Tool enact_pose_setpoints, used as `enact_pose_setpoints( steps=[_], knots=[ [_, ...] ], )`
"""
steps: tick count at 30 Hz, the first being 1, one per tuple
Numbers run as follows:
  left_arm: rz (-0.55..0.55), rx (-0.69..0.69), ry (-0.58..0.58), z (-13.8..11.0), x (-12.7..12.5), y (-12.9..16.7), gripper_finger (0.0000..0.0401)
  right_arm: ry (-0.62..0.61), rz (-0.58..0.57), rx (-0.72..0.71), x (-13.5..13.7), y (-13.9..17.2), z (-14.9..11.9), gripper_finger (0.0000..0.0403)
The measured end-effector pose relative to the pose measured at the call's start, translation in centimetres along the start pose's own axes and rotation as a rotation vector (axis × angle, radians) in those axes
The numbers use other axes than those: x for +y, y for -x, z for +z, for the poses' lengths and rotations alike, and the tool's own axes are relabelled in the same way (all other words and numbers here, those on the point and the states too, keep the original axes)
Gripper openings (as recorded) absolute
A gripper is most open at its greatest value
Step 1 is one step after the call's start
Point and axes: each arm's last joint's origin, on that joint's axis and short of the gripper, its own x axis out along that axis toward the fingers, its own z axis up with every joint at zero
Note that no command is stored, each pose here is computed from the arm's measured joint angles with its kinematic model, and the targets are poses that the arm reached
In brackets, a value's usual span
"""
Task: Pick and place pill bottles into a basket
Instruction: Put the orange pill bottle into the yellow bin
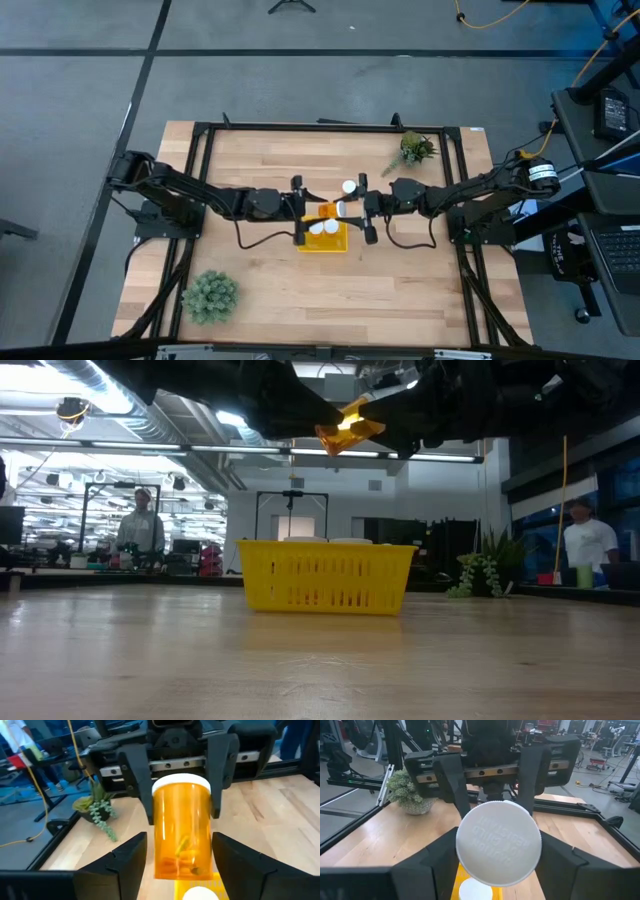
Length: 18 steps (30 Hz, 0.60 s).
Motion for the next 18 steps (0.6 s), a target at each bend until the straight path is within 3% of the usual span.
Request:
enact_pose_setpoints(
  steps=[8,14,18],
  knots=[
    [-0.006,0.006,0.001,1.3,0.3,1.8,0.0248,0.0,0.002,0.01,0.0,0.0,-0.1,0.0222],
    [-0.037,0.053,-0.027,2.2,0.4,4.3,0.0251,-0.126,0.007,0.093,0.1,0.0,-0.9,0.0222],
    [-0.039,0.082,-0.025,2.4,0.6,5.3,0.0251,-0.124,0.017,0.096,0.4,0.0,-0.8,0.0222]
  ],
)
